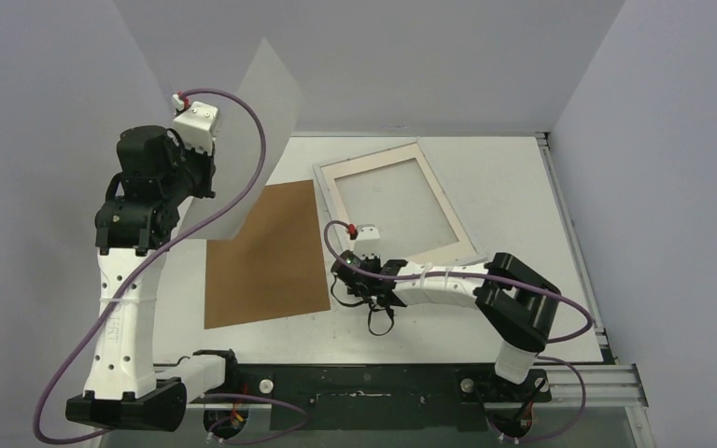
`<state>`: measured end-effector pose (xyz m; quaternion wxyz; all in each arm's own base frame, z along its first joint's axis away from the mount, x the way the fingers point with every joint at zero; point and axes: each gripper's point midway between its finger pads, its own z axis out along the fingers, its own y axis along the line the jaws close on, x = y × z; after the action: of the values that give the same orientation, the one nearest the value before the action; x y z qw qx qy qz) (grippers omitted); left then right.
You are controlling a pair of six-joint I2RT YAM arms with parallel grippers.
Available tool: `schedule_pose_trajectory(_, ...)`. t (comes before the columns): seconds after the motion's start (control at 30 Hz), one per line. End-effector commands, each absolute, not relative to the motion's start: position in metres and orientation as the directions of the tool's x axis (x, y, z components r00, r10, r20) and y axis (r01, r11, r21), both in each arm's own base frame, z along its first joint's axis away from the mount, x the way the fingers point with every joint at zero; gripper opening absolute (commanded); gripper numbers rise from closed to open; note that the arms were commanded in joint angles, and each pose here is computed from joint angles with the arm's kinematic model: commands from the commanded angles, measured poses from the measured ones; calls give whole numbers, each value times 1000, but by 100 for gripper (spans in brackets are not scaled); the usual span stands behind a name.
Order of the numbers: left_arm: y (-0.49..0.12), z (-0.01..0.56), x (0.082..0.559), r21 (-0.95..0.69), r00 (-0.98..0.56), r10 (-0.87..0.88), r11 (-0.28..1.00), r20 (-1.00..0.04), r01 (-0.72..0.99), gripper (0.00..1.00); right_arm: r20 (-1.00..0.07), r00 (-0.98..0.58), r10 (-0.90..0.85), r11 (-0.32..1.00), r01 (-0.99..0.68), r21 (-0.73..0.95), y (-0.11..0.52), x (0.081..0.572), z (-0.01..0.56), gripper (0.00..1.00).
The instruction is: Put the photo into the frame
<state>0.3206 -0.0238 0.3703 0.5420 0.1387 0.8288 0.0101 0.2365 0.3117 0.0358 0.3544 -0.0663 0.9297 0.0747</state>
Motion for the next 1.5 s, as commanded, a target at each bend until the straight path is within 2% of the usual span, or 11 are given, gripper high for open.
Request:
schedule_pose_trajectory(0.0, -23, 389, 310, 169, -321, 235, 961, -917, 221, 0, -680, -729, 72, 947, -164, 275, 375, 247, 58, 24)
schedule_pose_trajectory(0.1, -22, 390, 308, 169, -319, 236, 960, -918, 223, 0, -678, -729, 93, 928, -184, 324, 405, 252, 68, 27)
schedule_pose_trajectory(0.17, -23, 390, 307, 165, -319, 233, 960, -919, 226, 0, -681, -726, 96, 926, -185, 328, 416, 257, 78, 35)
schedule_pose_trajectory(0.3, -27, 391, 306, 143, -308, 216, 959, -926, 244, 0, -717, -688, 116, 929, -181, 324, 410, 266, 114, 67)
schedule_pose_trajectory(0.5, -42, 408, 307, 75, -239, 150, 952, -959, 296, 0, -774, -613, 160, 896, -239, 374, 378, 282, 174, 98)
schedule_pose_trajectory(0.6, -48, 427, 310, 23, -174, 85, 943, -981, 331, 0, -791, -584, 184, 859, -296, 418, 365, 294, 203, 90)
schedule_pose_trajectory(0.73, -58, 455, 312, -103, -111, -65, 918, -992, 384, 0, -795, -533, 289, 709, -439, 552, 354, 303, 252, 90)
schedule_pose_trajectory(0.9, -71, 474, 308, -241, -108, -216, 840, -970, 487, 0, -794, -423, 436, 523, -599, 606, 329, 308, 299, 90)
schedule_pose_trajectory(1.1, -94, 491, 292, -314, -143, -289, 726, -947, 612, 0, -693, -433, 576, 196, -750, 631, 318, 327, 347, 90)
schedule_pose_trajectory(1.23, -101, 492, 283, -335, -171, -297, 691, -939, 641, 0, -642, -501, 581, 0, -788, 616, 327, 350, 366, 90)
schedule_pose_trajectory(1.47, -106, 489, 272, -342, -200, -282, 675, -938, 654, 0, -428, -705, 565, -329, -669, 666, 349, 373, 366, 90)
